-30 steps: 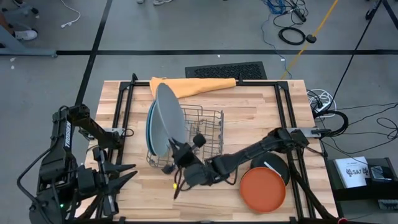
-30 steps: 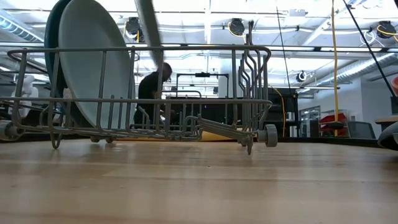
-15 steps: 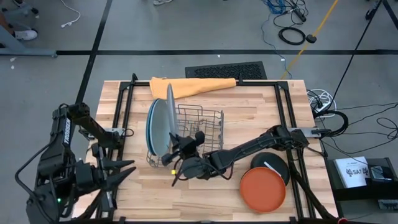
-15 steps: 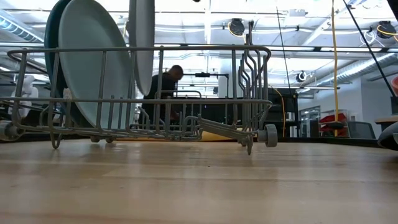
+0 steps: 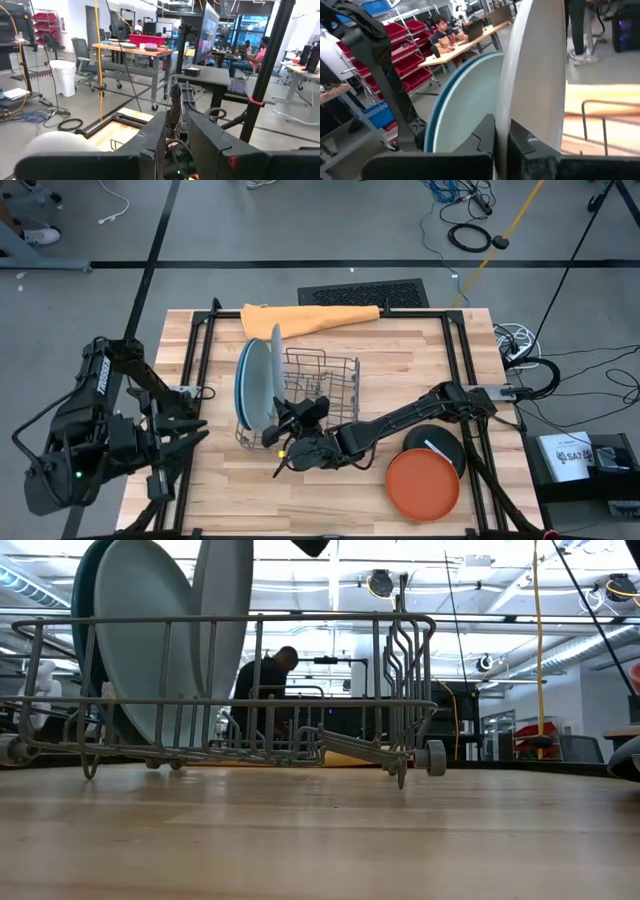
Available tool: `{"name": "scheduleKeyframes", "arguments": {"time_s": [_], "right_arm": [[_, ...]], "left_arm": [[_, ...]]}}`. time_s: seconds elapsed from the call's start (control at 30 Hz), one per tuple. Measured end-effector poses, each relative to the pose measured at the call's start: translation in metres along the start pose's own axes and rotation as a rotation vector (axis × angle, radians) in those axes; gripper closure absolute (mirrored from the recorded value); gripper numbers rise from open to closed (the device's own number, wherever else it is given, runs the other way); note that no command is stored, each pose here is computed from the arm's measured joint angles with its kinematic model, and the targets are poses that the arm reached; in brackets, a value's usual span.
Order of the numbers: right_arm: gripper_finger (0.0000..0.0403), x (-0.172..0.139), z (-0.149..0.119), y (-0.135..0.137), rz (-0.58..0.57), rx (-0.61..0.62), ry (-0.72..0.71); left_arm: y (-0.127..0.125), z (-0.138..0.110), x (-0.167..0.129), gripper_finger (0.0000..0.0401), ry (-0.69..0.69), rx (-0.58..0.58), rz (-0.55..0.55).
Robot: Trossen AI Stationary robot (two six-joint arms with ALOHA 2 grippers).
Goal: Sort dishes
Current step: Put the gray plate in the dish rack
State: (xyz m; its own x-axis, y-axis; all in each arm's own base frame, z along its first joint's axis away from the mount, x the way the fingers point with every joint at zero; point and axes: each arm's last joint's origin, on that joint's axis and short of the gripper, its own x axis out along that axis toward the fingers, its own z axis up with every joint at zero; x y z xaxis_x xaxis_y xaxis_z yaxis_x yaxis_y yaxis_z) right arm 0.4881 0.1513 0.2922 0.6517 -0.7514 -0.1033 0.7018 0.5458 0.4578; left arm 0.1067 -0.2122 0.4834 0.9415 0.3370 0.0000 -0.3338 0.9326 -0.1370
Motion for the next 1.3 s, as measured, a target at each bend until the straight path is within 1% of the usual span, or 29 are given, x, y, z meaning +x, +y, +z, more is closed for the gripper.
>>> {"name": "scheduleKeyframes", "arguments": {"time_s": [0.1, 0.2, 0.37, 0.53, 0.73, 0.83, 0.93, 1.07, 1.3], "right_arm": [[0.0398, 0.001, -0.005, -0.003, -0.011, 0.036, 0.013], [0.0398, 0.002, -0.007, -0.002, 0.004, 0.07, 0.025], [0.0398, 0.002, -0.01, -0.003, 0.0, 0.076, 0.03], [0.0398, 0.002, -0.011, -0.004, -0.003, 0.094, 0.034], [0.0398, 0.004, -0.027, -0.006, 0.009, 0.069, 0.074], [0.0398, 0.005, -0.03, -0.008, 0.028, 0.04, 0.127], [0.0385, 0.008, -0.031, -0.01, 0.048, 0.01, 0.176], [0.0362, 0.01, -0.031, -0.008, 0.084, -0.037, 0.203], [0.0321, 0.011, -0.032, -0.008, 0.116, -0.07, 0.237]], "left_arm": [[0.007, 0.005, 0.002, 0.0322, -0.001, -0.019, 0.007], [0.012, 0.008, 0.004, 0.0322, -0.003, -0.032, 0.019], [0.017, 0.012, 0.008, 0.0322, -0.006, -0.047, 0.038], [0.018, 0.012, 0.011, 0.0322, -0.008, -0.047, 0.05], [0.018, 0.012, 0.011, 0.0322, -0.009, -0.051, 0.052], [0.018, 0.013, 0.012, 0.0322, -0.009, -0.053, 0.055], [0.018, 0.012, 0.012, 0.0322, -0.009, -0.053, 0.055], [0.018, 0.012, 0.012, 0.0322, -0.009, -0.053, 0.055], [0.018, 0.013, 0.012, 0.0322, -0.009, -0.059, 0.055]]}}
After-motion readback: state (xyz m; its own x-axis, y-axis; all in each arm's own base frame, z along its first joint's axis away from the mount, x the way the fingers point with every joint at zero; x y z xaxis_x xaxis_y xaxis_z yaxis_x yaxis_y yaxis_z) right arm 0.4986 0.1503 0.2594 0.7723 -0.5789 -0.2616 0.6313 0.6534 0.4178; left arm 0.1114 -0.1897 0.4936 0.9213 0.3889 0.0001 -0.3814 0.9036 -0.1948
